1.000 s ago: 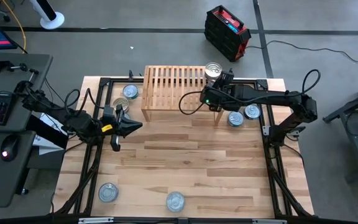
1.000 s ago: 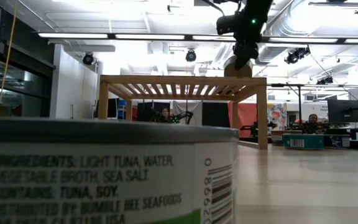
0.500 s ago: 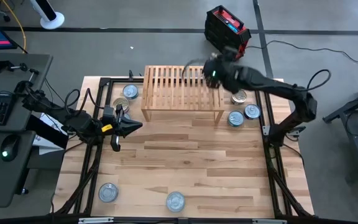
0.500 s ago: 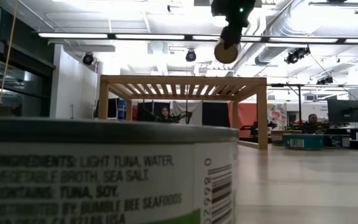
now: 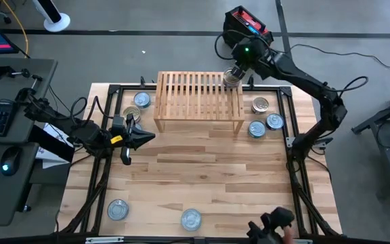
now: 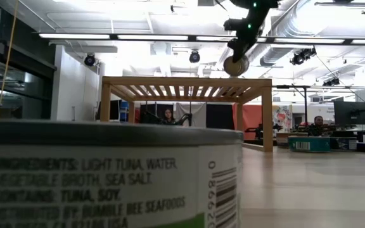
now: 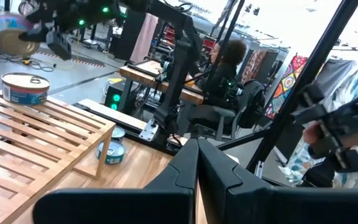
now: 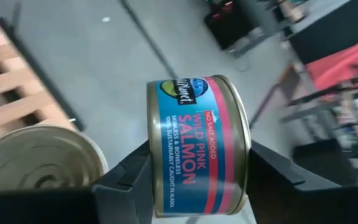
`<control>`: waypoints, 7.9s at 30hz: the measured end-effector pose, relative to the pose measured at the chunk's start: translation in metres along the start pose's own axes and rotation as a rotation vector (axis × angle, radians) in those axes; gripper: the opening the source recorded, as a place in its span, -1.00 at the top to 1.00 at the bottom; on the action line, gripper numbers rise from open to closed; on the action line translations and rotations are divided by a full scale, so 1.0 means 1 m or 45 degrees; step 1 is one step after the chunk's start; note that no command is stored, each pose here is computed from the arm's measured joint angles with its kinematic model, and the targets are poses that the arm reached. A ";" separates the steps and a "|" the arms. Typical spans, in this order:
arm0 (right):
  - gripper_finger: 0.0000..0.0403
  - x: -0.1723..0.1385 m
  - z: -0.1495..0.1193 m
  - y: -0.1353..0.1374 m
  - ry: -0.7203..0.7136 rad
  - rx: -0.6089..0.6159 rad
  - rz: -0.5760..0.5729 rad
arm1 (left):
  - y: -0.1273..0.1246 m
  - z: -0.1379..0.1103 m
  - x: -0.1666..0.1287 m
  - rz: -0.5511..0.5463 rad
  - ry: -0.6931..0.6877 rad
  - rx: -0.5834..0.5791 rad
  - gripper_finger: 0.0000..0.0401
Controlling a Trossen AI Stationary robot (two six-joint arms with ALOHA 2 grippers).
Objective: Stack canned seafood by type on shelf
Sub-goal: Stack the blue-pink tuna can on top of the other blue-pink tuna can on the shelf
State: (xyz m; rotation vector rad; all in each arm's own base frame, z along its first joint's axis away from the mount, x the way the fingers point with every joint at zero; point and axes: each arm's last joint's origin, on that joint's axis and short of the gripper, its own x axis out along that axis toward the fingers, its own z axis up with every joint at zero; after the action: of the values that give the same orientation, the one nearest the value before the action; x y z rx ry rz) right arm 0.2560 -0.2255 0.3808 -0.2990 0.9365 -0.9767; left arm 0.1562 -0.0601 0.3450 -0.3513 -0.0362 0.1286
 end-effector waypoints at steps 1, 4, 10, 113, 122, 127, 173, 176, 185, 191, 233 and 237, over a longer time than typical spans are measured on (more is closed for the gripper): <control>0.15 0.004 -0.001 0.001 0.006 0.006 0.036 | 0.000 0.000 0.000 0.000 0.000 0.000 1.00; 0.15 0.017 -0.005 0.003 0.046 0.010 0.085 | 0.000 0.000 0.000 0.000 0.000 -0.001 1.00; 0.15 0.030 -0.004 0.008 0.048 -0.004 0.130 | 0.000 0.000 0.000 0.000 0.000 -0.002 1.00; 0.14 0.000 0.018 0.020 0.379 -0.154 0.367 | 0.002 -0.005 0.000 0.022 0.057 -0.025 1.00; 0.14 -0.004 0.018 0.026 0.385 -0.175 0.434 | 0.002 -0.005 0.000 0.022 0.057 -0.028 1.00; 0.14 -0.007 0.019 0.031 0.385 -0.192 0.473 | 0.002 -0.005 0.000 0.022 0.056 -0.029 1.00; 0.12 -0.144 -0.030 0.154 0.016 -0.583 -0.173 | 0.003 -0.005 0.000 0.062 0.042 0.039 1.00; 0.12 -0.130 -0.018 0.147 0.010 -0.649 -0.175 | 0.003 -0.004 0.000 0.062 0.042 0.039 1.00; 0.11 -0.107 -0.004 0.134 -0.011 -0.712 -0.103 | 0.003 -0.005 0.000 0.062 0.042 0.044 1.00; 0.11 -0.098 -0.003 0.132 0.012 -0.698 -0.084 | 0.003 -0.005 0.000 0.062 0.043 0.044 1.00; 0.04 -0.064 -0.002 0.126 0.113 -0.692 -0.080 | 0.005 -0.009 0.000 0.083 0.099 0.049 1.00; -0.03 -0.065 -0.001 0.127 0.088 -0.681 -0.018 | 0.005 -0.009 -0.001 0.082 0.098 0.047 1.00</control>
State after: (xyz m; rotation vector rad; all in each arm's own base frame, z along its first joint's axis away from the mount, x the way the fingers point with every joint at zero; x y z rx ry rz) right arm 0.3140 -0.1021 0.3389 -0.7247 1.2546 -0.7390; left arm 0.1557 -0.0590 0.3345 -0.3201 0.0535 0.1792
